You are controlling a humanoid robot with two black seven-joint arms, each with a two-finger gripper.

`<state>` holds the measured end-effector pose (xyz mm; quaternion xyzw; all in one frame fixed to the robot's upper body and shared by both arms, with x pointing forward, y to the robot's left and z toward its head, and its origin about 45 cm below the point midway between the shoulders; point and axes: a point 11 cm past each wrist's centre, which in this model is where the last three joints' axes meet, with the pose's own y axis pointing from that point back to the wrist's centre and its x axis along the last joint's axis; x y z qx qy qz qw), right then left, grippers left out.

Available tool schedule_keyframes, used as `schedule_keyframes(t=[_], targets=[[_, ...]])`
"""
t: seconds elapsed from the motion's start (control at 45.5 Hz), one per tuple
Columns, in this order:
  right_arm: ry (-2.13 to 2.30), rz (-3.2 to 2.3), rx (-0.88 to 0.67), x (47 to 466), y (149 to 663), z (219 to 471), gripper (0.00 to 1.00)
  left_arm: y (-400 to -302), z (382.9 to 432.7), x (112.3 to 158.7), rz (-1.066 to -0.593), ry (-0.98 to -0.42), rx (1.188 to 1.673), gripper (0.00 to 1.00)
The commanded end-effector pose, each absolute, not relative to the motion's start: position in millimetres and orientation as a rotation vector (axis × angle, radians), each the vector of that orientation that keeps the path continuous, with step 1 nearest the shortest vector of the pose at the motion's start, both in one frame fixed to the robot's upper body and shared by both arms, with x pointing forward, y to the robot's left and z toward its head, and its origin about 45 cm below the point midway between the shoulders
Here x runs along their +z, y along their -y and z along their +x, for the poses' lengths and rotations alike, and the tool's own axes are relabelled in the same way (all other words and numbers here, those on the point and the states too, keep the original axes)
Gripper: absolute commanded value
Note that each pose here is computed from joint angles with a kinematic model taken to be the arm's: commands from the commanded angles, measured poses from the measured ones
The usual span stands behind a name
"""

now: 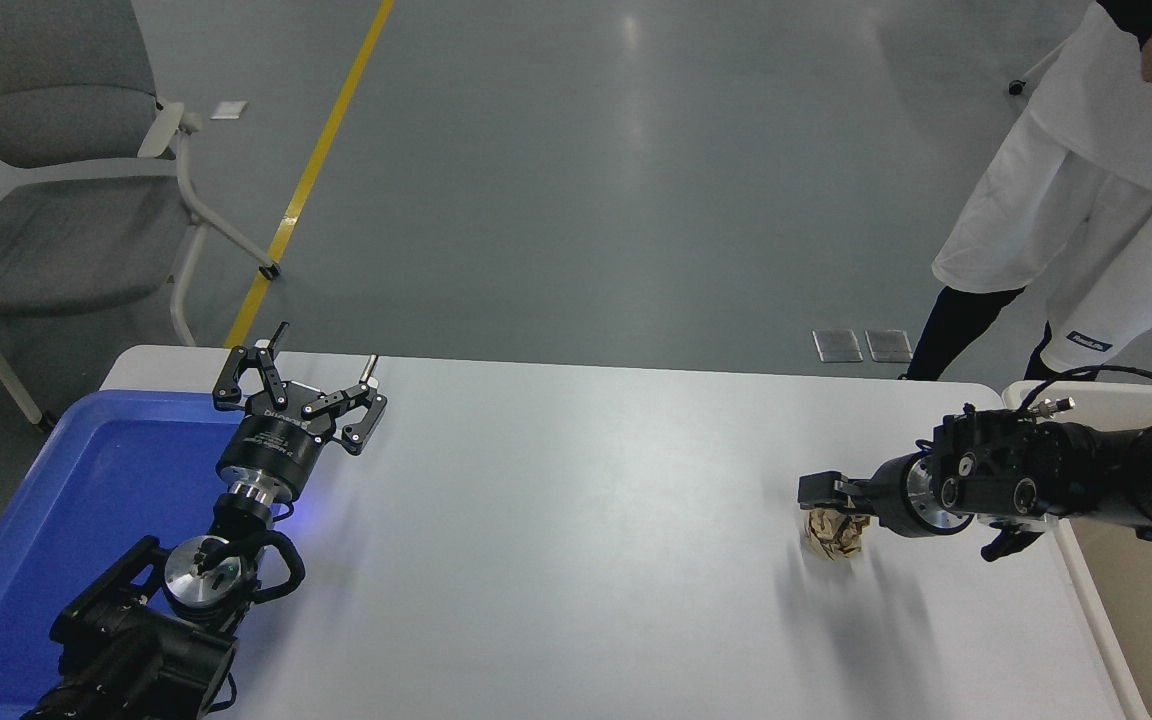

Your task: Pick up paper ball place in dustbin

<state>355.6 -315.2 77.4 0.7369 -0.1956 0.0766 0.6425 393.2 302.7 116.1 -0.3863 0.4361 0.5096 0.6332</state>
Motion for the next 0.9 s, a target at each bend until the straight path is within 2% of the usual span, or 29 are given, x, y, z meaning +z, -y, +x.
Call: schedule_keyframes(t=[0.0,0.505,0.593,0.637,0.703,0.769,0.879], targets=[[0.451,1.677,0.186,67.5,311.3,353.8,1.0,-302.7,393.2,116.0,-0.884,-0.997,1.165,0.99],[0.579,1.719,0.178,49.2,298.1,344.3,0.93,-302.7,393.2,116.0,-0.884,-0.997,1.165,0.99],[0.595,1.711,0.188,45.8,300.0,341.6,0.84,-302.7,393.2,116.0,-0.884,-0.997,1.165,0.99],[0.596,1.704,0.197,44.9,301.5,340.8,0.77,-302.7,393.2,116.0,-0.884,-0.997,1.165,0.99],[0.578,1.701,0.212,44.2,301.3,339.8,0.6,-302.7,393.2,116.0,-0.884,-0.997,1.165,0.99],[0.568,1.689,0.214,43.4,305.2,338.2,0.49,-302.7,393.2,116.0,-0.884,-0.997,1.165,0.99],[0.545,1.661,0.211,42.3,314.0,334.6,0.02,-302.7,393.2,116.0,-0.884,-0.997,1.165,0.99]])
